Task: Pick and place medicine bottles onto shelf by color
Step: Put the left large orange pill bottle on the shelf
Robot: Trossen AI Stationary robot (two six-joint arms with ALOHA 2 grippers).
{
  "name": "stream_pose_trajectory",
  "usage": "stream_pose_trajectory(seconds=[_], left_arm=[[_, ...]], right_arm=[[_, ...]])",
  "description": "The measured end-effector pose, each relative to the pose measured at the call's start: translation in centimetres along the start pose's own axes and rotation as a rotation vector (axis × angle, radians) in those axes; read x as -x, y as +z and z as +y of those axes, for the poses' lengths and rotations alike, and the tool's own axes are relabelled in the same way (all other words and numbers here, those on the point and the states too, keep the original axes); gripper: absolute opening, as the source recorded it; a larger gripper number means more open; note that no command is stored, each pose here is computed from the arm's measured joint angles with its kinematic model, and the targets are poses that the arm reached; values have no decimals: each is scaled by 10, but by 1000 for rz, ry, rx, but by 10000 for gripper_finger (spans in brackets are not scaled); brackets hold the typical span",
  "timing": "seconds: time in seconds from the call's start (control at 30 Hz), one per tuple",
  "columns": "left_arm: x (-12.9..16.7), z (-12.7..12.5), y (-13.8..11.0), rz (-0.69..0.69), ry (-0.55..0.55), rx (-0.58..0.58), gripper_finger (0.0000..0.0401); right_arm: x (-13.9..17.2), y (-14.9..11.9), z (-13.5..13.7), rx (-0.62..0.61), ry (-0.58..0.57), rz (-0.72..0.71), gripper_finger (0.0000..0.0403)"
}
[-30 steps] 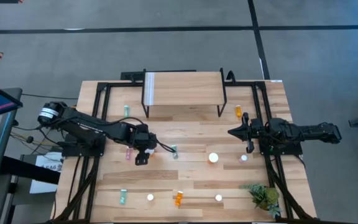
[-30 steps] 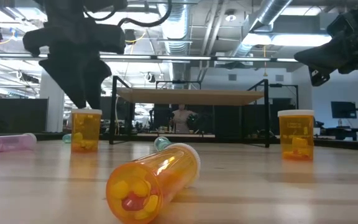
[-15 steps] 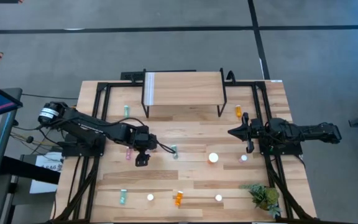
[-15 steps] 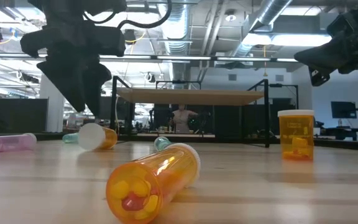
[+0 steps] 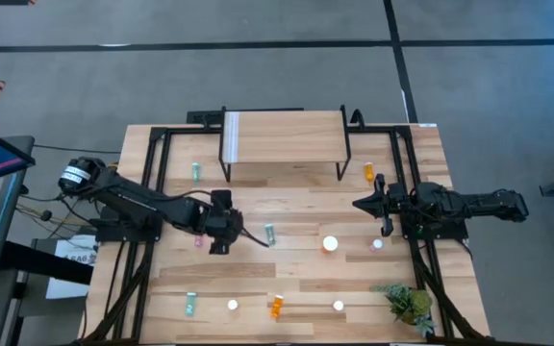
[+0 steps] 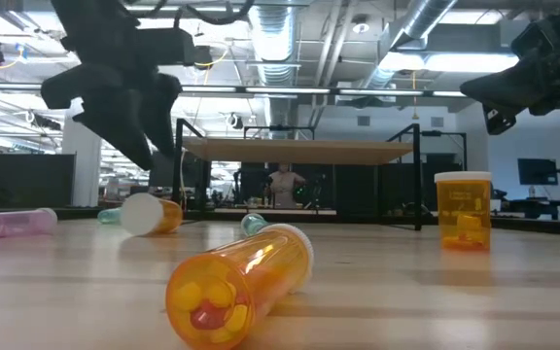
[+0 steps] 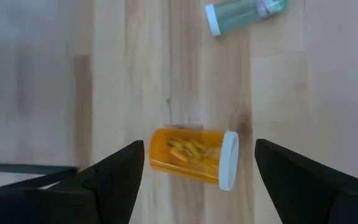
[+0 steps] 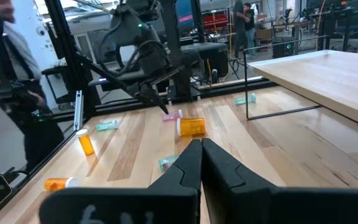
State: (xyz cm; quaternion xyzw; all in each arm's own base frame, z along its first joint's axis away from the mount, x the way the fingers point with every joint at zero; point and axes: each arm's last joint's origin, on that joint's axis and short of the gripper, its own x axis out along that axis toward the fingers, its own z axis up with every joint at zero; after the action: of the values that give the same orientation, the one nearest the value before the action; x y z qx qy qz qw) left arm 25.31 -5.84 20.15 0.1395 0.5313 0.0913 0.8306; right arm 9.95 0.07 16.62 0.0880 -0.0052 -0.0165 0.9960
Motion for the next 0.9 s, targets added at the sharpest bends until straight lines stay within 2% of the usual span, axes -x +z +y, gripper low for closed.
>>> stream_pose_trajectory(seconds=[0.13,0.4,0.6,0.77,0.9], left_arm=[[3,-6,-1,-19,49,-14,293],[-7,-17,-11,-90,34,62,293],[-12,-16,-27,-191,10,154,293],[-4,-12,-29,-287,-15,237,293],[3,-10,-26,-345,17,285,293]], right_arm=[[0,0,0,0,0,0,27],[0,0,0,0,0,0,27],[0,0,0,0,0,0,27],[0,0,0,0,0,0,27],[0,0,0,0,0,0,27]])
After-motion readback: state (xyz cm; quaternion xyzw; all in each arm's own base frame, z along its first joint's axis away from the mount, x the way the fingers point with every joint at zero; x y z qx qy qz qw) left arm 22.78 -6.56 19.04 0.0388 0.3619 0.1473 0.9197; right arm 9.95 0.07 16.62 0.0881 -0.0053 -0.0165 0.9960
